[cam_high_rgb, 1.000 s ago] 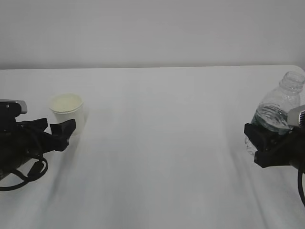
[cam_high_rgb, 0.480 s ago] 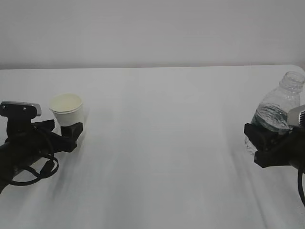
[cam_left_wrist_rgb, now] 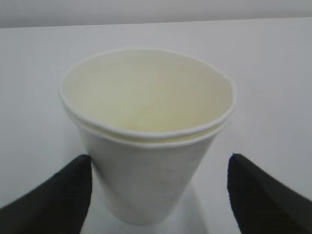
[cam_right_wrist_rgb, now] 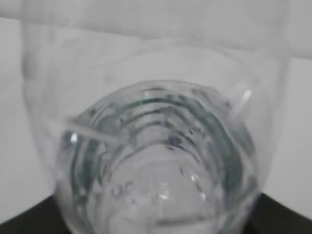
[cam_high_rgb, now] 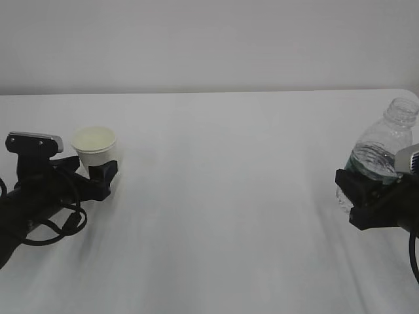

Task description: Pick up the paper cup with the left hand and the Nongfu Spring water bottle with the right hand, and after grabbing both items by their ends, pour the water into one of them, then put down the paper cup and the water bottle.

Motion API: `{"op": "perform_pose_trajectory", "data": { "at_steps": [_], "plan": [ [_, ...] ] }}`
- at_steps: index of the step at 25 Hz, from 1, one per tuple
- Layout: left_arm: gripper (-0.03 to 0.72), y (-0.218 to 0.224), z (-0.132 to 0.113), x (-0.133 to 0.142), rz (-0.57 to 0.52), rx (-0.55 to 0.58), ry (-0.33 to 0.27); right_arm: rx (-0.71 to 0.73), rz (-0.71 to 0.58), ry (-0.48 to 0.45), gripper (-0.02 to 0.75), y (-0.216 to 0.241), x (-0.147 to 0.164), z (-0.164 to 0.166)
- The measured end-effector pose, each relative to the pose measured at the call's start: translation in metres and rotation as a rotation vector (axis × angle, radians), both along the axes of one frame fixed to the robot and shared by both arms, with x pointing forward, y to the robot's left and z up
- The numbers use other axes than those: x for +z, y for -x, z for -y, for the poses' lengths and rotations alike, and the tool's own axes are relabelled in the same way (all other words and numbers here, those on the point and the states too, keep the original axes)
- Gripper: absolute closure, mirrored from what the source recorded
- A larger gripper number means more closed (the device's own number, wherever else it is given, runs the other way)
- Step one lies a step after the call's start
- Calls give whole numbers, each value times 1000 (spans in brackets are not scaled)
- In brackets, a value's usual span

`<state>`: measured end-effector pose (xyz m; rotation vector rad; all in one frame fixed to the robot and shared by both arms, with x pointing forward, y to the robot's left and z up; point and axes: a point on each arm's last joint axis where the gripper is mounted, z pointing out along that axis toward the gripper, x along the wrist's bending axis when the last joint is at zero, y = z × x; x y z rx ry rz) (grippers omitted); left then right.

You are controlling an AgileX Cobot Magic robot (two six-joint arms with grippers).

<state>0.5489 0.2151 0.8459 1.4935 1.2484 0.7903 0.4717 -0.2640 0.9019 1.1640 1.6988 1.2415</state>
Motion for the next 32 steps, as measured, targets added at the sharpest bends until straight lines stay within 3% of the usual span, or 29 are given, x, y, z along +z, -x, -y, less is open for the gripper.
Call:
{"op": "perform_pose_trajectory", "data": {
  "at_steps": [21,32],
  "plan": [
    [59,-35,8,-15,47,8,3,1,3,3,318,0,0,0],
    [76,-45,11,-9,84,9,13,1,3,3,318,0,0,0]
  ]
}}
